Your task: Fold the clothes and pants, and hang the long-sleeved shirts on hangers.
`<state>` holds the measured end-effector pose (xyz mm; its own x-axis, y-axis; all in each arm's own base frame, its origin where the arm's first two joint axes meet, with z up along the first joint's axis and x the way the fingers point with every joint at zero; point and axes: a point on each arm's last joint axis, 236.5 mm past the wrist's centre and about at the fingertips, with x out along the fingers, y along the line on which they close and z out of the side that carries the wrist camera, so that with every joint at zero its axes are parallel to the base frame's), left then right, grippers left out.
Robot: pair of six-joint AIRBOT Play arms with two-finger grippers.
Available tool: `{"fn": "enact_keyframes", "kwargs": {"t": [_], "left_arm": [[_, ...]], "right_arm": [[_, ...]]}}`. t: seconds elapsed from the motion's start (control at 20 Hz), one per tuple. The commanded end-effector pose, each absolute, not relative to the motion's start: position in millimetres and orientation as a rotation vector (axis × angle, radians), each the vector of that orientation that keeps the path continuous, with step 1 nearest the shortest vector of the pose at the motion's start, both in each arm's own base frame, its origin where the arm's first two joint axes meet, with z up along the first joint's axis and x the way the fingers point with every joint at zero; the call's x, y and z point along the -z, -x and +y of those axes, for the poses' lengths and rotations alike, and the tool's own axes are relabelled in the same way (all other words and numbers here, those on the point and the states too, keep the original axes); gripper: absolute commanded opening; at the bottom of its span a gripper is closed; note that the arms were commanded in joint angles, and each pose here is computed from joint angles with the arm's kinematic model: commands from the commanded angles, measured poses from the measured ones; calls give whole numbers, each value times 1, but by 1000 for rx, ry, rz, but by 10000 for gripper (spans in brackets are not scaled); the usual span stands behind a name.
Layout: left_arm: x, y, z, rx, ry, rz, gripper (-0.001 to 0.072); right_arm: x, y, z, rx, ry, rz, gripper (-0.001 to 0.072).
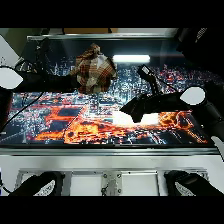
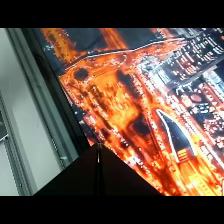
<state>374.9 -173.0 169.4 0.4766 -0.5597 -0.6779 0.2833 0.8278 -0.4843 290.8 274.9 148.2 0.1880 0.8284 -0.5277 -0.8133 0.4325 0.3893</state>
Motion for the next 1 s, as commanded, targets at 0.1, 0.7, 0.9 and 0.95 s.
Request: {"fn": "enact_keyframes", "kwargs": {"t": [0.1,0.7,0.9,0.95], "left_arm": [[-170,-375,-173,528,324,942,30],[-59,-527,-160,357,-19,903,717],[20,-566,-171,335,-178,949,717],[32,-571,-172,336,-178,965,717]], "right_arm": [[-148,-291,275,-1155,-24,760,40],[-148,-291,275,-1155,-24,760,40],[-148,-291,275,-1155,-24,760,40],[-148,-291,275,-1156,-24,760,40]]}}
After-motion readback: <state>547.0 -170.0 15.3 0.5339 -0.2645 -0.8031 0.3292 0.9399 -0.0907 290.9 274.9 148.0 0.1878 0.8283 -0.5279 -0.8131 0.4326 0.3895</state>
